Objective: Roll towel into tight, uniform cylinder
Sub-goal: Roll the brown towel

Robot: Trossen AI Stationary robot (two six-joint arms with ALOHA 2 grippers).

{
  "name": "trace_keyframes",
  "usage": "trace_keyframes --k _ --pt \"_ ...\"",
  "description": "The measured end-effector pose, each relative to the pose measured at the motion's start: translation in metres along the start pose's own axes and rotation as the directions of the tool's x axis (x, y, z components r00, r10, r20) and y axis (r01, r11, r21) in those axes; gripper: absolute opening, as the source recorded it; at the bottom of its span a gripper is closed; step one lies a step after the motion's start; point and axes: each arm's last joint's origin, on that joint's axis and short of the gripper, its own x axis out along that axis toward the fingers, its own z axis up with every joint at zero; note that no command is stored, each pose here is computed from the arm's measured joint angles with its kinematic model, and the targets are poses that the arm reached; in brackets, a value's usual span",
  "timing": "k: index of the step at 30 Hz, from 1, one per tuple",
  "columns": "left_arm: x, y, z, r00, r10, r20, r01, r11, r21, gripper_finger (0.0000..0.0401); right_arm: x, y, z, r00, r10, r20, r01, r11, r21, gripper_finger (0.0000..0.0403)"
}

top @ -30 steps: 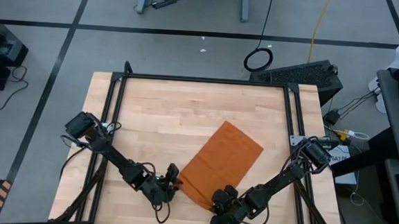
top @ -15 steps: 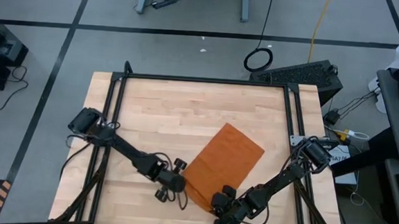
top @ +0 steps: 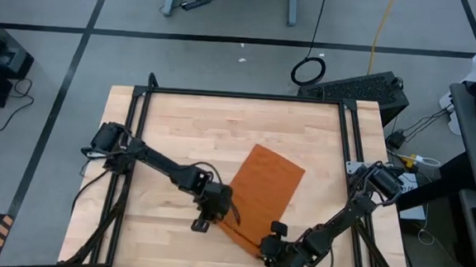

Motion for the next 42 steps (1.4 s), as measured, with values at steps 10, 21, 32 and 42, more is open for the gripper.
trace_keyframes --k 10,21,32,42 --pt "0.024 0.029 0.001 0.990 -0.138 -0.005 0.135 0.979 -0.150 0.0004 -0.012 0.025 -0.028 0.964 -0.069 0.258 0.099 0.989 -0.105 0.0162" --pt "0.029 0.030 0.004 0.988 -0.152 0.025 0.154 0.973 -0.173 0.0004 0.011 0.034 -0.042 0.921 -0.147 0.362 0.239 0.946 -0.222 0.0162" --pt "0.029 0.031 0.003 0.989 -0.147 0.023 0.149 0.973 -0.177 0.0004 0.010 0.035 -0.039 0.908 -0.248 0.337 0.334 0.916 -0.224 0.0162" --pt "0.029 0.031 0.003 0.989 -0.144 0.021 0.146 0.973 -0.179 0.0004 0.030 0.029 -0.056 0.922 -0.264 0.284 0.314 0.938 -0.147 0.0159"
